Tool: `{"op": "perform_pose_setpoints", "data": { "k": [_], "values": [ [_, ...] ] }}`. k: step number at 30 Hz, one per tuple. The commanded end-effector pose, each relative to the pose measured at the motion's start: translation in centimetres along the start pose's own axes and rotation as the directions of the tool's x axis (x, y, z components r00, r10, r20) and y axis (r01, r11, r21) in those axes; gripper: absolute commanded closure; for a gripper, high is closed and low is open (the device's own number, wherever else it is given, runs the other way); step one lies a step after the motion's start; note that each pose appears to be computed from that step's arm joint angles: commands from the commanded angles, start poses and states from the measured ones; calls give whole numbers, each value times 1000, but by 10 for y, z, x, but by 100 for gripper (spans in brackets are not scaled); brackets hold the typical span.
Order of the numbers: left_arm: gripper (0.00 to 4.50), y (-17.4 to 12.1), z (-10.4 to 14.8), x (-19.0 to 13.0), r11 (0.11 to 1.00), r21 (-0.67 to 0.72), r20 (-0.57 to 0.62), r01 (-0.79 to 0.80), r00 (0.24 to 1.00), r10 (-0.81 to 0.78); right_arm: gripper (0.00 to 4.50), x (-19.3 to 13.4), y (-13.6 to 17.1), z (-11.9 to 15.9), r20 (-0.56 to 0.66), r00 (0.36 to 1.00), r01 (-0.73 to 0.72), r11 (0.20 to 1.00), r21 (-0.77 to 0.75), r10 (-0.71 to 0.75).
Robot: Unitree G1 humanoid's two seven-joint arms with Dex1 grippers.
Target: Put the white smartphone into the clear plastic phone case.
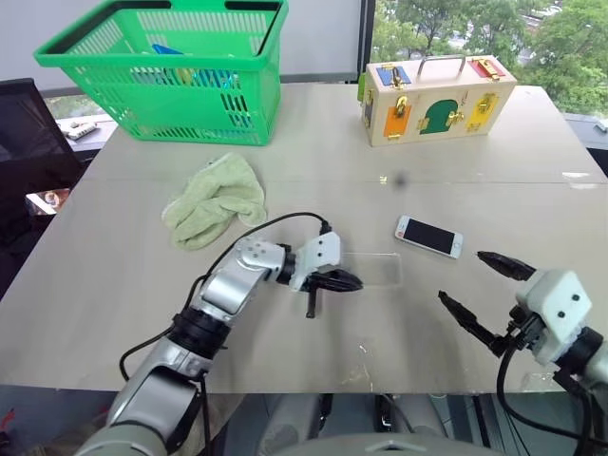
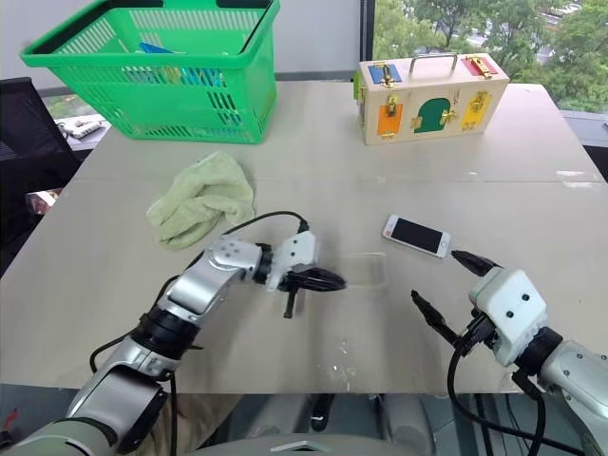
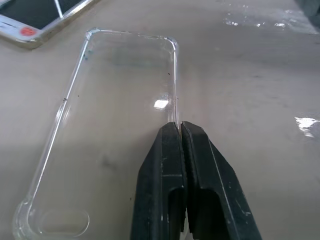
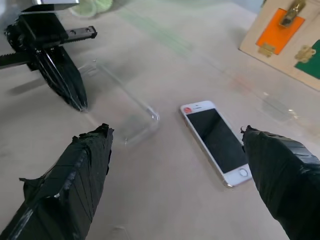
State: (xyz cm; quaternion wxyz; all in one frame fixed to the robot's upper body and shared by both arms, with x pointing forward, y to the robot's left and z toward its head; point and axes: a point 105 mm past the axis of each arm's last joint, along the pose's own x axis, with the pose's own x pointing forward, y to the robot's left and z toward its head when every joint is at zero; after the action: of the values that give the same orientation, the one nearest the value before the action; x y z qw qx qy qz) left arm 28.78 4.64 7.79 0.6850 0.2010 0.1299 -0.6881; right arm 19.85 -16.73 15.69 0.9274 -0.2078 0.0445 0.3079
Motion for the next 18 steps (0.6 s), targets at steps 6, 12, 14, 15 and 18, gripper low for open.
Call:
{"op": "perform_pose_setpoints", "data": {
  "k": [6,12,14,15,18],
  "values": [
    [312,7,20,3,996,-78,50,-44,998,48,0,28,-19,-13,-67,996,-57,995,79,63],
    [105,-3,47,-32,993,-99,262,-64,961,88,0,69,-67,-37,-174,984,-34,999,25,37],
    [105,-12,52,-48,994,-91,300,-65,950,89,0,85,-74,-43,-208,974,-88,996,15,89],
    [105,-17,55,-54,993,-93,313,-67,945,93,0,91,-74,-46,-228,965,-128,992,17,129],
    [105,-32,62,-65,992,-89,327,-88,938,113,0,105,-76,-56,-272,936,-224,974,27,223]
  ]
}}
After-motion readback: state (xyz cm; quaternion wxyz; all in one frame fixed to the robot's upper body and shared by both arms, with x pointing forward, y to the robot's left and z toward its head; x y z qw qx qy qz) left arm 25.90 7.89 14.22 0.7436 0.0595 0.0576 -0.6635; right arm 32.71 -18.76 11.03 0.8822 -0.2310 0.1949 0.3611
